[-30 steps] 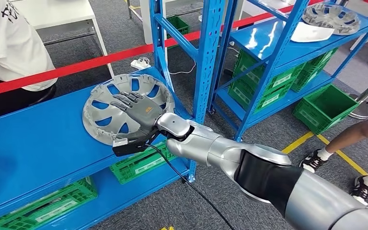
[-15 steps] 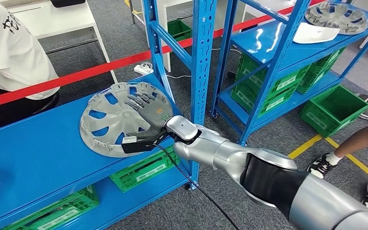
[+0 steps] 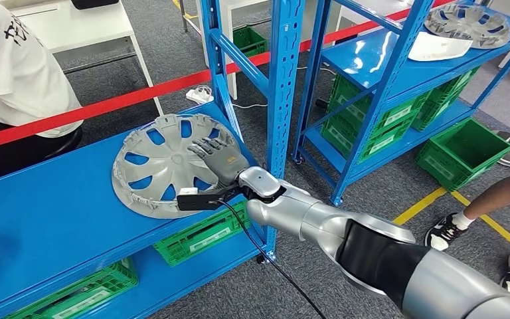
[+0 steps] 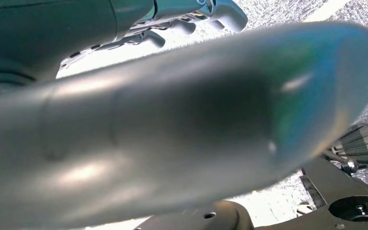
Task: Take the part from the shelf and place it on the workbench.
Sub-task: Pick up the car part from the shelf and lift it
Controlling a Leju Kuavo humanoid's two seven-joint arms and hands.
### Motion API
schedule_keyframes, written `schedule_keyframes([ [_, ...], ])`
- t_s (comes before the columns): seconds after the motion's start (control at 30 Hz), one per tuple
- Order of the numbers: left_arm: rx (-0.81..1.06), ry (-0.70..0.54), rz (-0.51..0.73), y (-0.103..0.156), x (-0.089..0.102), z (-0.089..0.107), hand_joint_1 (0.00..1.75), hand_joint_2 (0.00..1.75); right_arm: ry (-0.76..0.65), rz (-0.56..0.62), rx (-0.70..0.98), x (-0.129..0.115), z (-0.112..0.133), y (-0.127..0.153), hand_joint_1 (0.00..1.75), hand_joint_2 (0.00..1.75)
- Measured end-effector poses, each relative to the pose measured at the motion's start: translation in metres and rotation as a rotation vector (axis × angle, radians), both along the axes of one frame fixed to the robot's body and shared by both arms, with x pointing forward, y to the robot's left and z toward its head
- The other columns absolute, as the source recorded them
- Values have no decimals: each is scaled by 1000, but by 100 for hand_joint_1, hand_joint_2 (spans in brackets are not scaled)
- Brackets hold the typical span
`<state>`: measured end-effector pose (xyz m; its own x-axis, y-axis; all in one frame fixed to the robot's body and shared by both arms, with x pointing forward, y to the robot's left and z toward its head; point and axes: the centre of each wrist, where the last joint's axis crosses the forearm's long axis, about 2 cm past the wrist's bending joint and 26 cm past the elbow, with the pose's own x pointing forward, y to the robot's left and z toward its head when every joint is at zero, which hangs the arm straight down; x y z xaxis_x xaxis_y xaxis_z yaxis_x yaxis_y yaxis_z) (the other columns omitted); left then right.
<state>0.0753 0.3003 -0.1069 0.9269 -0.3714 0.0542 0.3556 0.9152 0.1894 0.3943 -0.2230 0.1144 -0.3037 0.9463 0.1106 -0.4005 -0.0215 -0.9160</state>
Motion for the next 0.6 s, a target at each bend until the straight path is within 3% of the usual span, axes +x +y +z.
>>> schedule_keyframes([
  [0.6,6,2,-8,0,6,1,0,0,59,14,42,-4,-8,2,0,175],
])
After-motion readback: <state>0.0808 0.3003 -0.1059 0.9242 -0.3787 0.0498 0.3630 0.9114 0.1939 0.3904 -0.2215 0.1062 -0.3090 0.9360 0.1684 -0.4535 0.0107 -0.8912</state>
